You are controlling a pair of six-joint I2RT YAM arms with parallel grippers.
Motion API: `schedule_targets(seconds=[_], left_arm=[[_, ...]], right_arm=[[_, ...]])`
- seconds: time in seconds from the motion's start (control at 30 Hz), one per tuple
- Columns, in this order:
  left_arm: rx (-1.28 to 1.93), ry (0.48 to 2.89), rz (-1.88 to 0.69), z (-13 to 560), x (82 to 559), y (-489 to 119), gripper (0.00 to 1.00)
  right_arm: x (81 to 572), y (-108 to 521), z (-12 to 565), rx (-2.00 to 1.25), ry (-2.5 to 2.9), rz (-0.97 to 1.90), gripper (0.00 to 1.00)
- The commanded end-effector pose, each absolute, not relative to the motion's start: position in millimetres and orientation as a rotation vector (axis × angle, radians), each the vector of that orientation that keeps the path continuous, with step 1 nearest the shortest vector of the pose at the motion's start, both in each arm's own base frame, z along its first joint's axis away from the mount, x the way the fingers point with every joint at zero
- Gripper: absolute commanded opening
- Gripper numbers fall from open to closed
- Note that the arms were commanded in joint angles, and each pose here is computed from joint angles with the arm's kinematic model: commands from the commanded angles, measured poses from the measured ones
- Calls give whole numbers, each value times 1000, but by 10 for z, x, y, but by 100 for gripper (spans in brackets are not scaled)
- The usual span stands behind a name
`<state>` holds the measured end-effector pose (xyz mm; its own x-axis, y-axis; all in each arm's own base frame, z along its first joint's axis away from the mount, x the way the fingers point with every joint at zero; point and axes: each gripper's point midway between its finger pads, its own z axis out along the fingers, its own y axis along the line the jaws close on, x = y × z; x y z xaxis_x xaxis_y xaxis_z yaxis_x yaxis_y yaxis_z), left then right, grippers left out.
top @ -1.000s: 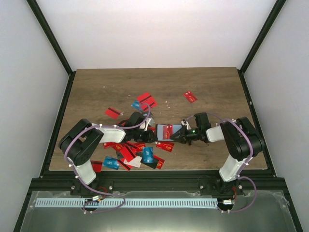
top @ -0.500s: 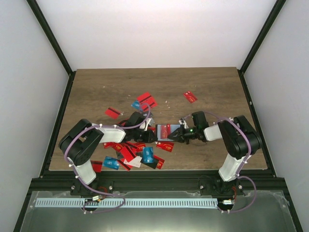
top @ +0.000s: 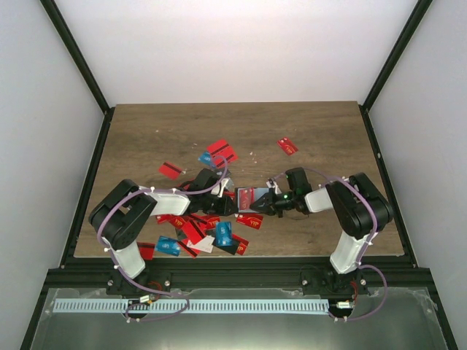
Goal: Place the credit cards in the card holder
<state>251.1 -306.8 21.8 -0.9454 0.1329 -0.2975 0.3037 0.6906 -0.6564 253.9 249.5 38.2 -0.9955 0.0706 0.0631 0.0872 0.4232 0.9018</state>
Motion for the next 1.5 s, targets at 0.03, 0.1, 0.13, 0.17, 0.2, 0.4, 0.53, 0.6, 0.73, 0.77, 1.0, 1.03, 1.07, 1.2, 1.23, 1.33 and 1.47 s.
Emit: schedule_targets(seconds=[0.03,0.1,0.13,0.17,0.2,0.4,0.53,0.6,0.73,0.77,1.0,1.03,1.07,1.2,1.23,1.33,1.47], left_arm=[[393,2675,-1105,196,2501,-3105,17],[393,2674,-1104,197,2502,-3100,17],[395,2673,-1105,202,2503,-3103,17],[397,2673,-1104,201,2497,-3101,17],[396,2673,-1104,202,2498,-3097,17],[403,2669,-1102,229,2491,-3095,17],[403,2666,-1094,254,2491,-3080,17],[401,2664,-1091,265,2490,-3074,17],[398,2657,-1093,294,2483,-3066,17],[396,2654,-1093,303,2484,-3064,17],[386,2644,-1086,358,2476,-3033,17],[384,2646,-1083,359,2470,-3027,17],[383,2645,-1083,368,2468,-3025,17],[376,2639,-1077,397,2459,-3004,17],[372,2638,-1076,404,2456,-2998,17],[361,2636,-1062,403,2470,-2979,17],[333,2635,-1023,397,2536,-2960,17]], right_arm=[[2556,2577,362,-137,-2626,-1667,1],[2541,2592,355,-136,-2620,-1665,1],[2537,2597,354,-137,-2619,-1664,1],[2532,2603,358,-134,-2617,-1666,1],[2527,2604,360,-135,-2616,-1665,1],[2477,2592,384,-103,-2619,-1652,4],[2452,2562,390,-81,-2644,-1616,15],[2465,2554,410,-63,-2664,-1604,19],[2508,2552,459,-27,-2698,-1584,27],[2521,2551,474,-19,-2705,-1583,30],[2542,2542,520,43,-2736,-1548,53],[2541,2534,513,51,-2744,-1535,57],[2542,2524,505,58,-2754,-1521,60],[2542,2494,513,91,-2787,-1480,73],[2546,2492,529,102,-2796,-1475,75],[2583,2477,597,123,-2831,-1460,79],[2651,2459,680,138,-2884,-1451,80]])
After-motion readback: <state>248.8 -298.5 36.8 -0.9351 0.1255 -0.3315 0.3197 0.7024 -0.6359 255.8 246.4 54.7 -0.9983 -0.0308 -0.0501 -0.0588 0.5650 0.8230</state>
